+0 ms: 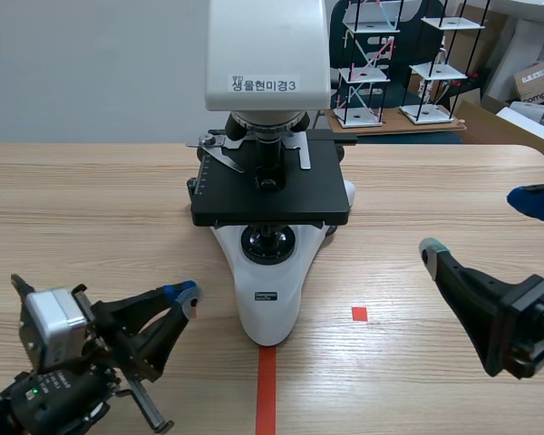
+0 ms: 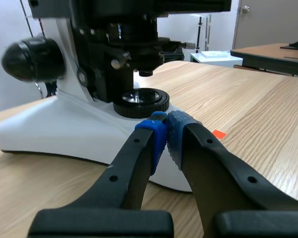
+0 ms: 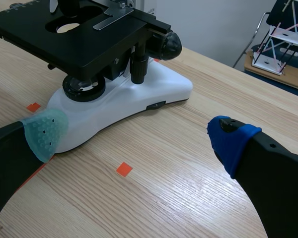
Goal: Return to the home posture
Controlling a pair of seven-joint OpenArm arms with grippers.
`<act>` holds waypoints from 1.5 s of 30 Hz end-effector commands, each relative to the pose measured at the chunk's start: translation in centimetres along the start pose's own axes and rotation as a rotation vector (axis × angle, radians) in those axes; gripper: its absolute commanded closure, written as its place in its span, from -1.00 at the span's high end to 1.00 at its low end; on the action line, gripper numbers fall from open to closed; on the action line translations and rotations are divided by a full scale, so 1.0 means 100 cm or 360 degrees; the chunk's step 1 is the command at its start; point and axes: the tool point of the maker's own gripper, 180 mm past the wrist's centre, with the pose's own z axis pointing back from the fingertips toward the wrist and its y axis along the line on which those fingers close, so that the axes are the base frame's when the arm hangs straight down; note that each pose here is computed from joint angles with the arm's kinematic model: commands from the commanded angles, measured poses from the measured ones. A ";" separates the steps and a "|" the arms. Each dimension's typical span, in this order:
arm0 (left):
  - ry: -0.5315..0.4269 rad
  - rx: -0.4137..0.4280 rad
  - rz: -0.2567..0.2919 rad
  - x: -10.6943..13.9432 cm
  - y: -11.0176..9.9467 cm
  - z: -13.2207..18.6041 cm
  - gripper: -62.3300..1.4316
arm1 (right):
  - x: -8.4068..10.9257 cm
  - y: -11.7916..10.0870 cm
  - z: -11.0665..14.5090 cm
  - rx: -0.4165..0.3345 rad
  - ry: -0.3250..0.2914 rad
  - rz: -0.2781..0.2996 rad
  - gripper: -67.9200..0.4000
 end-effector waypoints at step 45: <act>0.0580 0.0018 -0.0217 0.127 -0.032 0.068 0.95 | 0.006 -0.002 -0.001 -0.0010 -0.0045 -0.0004 0.83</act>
